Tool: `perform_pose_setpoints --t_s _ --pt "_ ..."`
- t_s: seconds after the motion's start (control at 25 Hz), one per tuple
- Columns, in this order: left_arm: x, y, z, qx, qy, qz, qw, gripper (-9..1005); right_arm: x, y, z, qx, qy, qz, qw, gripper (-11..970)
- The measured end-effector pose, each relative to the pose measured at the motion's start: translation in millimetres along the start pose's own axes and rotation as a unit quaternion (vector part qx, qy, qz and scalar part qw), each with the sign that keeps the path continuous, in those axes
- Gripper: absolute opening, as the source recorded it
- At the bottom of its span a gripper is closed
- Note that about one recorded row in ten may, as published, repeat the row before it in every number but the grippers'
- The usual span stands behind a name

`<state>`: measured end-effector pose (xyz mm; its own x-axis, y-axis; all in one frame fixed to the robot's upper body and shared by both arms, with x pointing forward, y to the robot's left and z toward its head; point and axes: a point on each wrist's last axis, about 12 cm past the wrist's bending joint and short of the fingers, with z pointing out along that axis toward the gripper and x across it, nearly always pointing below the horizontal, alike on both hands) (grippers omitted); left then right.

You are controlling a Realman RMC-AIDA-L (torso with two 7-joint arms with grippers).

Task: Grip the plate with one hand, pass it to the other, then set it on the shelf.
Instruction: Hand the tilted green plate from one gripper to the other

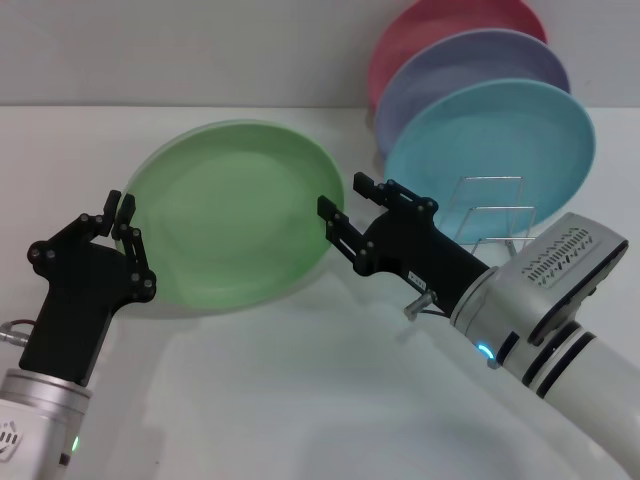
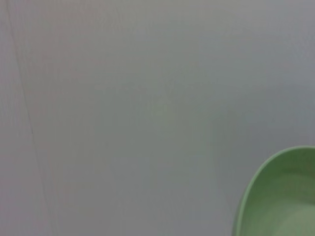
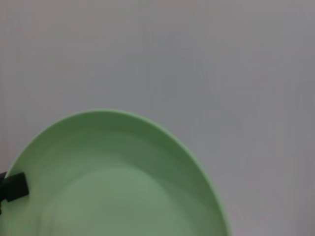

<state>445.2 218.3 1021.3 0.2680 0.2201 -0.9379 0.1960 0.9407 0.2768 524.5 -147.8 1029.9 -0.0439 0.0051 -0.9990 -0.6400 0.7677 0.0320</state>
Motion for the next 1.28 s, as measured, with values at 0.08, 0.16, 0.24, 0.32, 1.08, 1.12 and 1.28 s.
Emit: perform_pose_setpoints --t_s 0.08,0.16,0.24,0.32,1.08,1.12,1.28 --pt "0 0.5 -1 -0.002 -0.002 0.006 1.0 41 1 1.9 -1 -0.004 0.003 0.0 1.0 521" --pt "0 0.7 -2 -0.003 -0.002 0.008 1.0 41 2 2.2 -1 -0.004 0.003 0.0 1.0 519" --pt "0 1.0 -3 -0.004 -0.002 0.011 1.0 40 2 2.6 -1 -0.004 0.004 0.0 1.0 517" --pt "-1 0.3 -4 -0.006 -0.001 0.021 1.0 40 2 2.6 -2 -0.004 0.005 0.0 1.0 515" --pt "-13 -20.7 -4 -0.04 0.034 0.082 0.995 40 2 -3.8 8 -0.006 0.025 -0.02 0.999 512" --pt "-13 -20.7 -4 -0.04 0.034 0.082 0.995 40 2 -3.8 8 -0.006 0.025 -0.02 0.999 511" --pt "-16 -24.6 -7 -0.041 0.037 0.1 0.993 40 1 -5.2 10 -0.008 0.026 -0.026 0.999 511"
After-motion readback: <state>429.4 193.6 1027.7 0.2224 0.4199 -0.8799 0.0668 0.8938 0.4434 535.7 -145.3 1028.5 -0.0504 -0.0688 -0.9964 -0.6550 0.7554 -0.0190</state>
